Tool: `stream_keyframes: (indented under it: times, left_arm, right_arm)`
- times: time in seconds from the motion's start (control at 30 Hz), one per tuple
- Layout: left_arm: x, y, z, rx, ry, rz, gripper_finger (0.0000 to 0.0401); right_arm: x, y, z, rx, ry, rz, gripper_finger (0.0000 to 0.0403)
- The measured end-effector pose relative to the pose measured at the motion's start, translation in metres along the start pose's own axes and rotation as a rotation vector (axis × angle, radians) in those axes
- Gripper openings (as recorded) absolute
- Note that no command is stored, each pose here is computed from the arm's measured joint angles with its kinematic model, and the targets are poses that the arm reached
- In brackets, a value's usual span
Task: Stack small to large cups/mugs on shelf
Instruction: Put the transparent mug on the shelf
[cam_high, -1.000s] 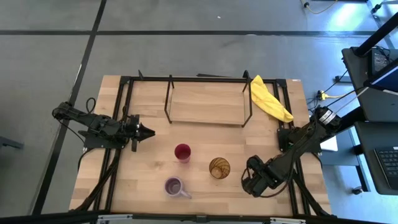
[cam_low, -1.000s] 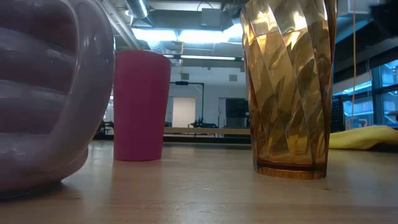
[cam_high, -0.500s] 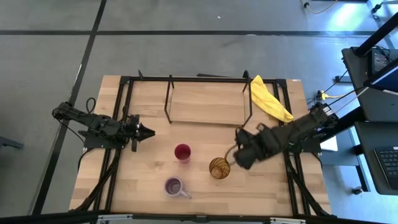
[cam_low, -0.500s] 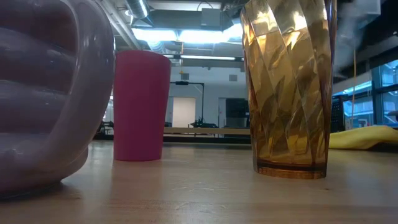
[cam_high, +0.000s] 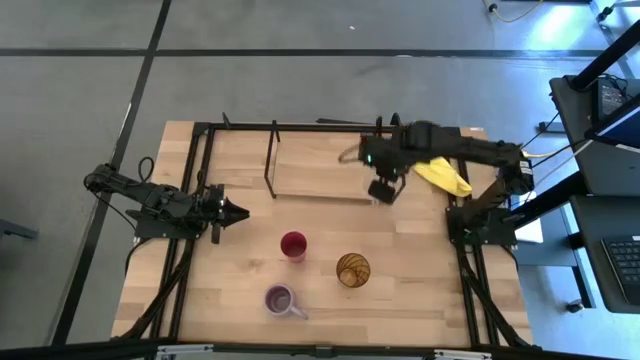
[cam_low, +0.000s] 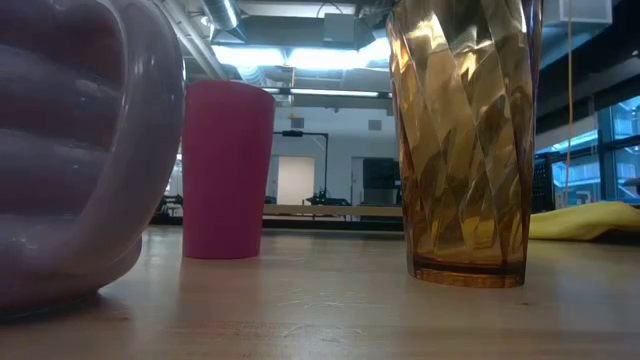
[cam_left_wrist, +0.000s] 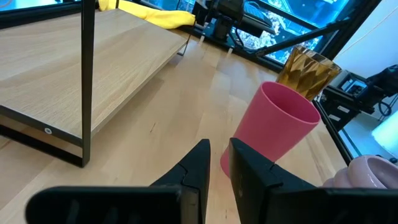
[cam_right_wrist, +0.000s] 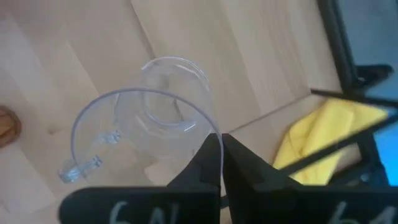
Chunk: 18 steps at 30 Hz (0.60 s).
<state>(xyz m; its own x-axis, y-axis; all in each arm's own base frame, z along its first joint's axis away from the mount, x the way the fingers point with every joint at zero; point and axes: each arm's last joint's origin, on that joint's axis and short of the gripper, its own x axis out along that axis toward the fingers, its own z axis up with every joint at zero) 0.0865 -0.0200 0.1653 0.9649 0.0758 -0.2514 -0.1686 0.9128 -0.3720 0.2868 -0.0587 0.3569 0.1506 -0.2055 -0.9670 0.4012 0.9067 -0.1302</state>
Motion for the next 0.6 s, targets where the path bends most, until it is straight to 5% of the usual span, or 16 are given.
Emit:
stream_keyframes:
  times: [0.37, 0.6]
  left_arm:
    - [0.0, 0.0, 0.0, 0.0, 0.0, 0.0, 0.0053]
    - [0.0, 0.0, 0.0, 0.0, 0.0, 0.0, 0.0053]
  right_arm:
    - [0.034, -0.057, 0.025, -0.27, 0.028, 0.033, 0.0005]
    - [0.083, -0.066, 0.043, -0.279, 0.16, 0.063, 0.0006]
